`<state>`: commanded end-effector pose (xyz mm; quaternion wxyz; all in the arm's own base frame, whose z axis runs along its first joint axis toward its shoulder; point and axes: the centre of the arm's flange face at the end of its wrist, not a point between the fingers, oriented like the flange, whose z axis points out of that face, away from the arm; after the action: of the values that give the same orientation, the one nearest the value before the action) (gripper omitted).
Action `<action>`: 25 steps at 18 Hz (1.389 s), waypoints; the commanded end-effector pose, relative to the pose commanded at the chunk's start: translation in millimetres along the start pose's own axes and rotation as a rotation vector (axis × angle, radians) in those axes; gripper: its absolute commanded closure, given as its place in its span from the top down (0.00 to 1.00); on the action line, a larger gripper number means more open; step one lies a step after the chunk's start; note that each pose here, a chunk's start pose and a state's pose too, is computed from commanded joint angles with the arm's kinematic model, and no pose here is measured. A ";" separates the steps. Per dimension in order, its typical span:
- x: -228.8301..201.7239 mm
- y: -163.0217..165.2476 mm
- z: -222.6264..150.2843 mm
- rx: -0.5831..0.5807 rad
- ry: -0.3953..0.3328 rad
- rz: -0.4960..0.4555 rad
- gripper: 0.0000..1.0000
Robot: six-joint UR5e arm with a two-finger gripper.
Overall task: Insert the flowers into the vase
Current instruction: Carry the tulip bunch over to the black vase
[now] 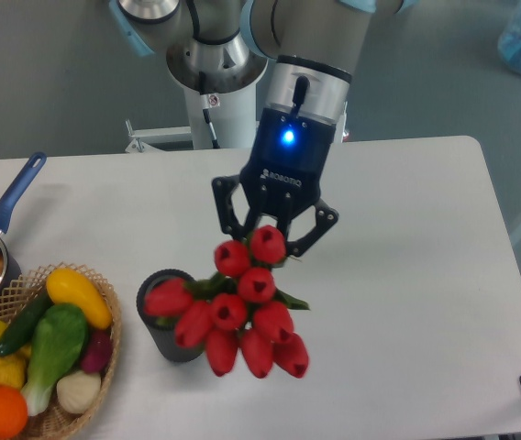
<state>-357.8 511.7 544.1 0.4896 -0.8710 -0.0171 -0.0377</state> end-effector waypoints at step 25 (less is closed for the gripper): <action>12.5 6.6 37.0 0.129 0.241 0.128 0.33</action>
<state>-343.0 539.7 520.4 0.5446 -0.8261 0.0952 -0.1095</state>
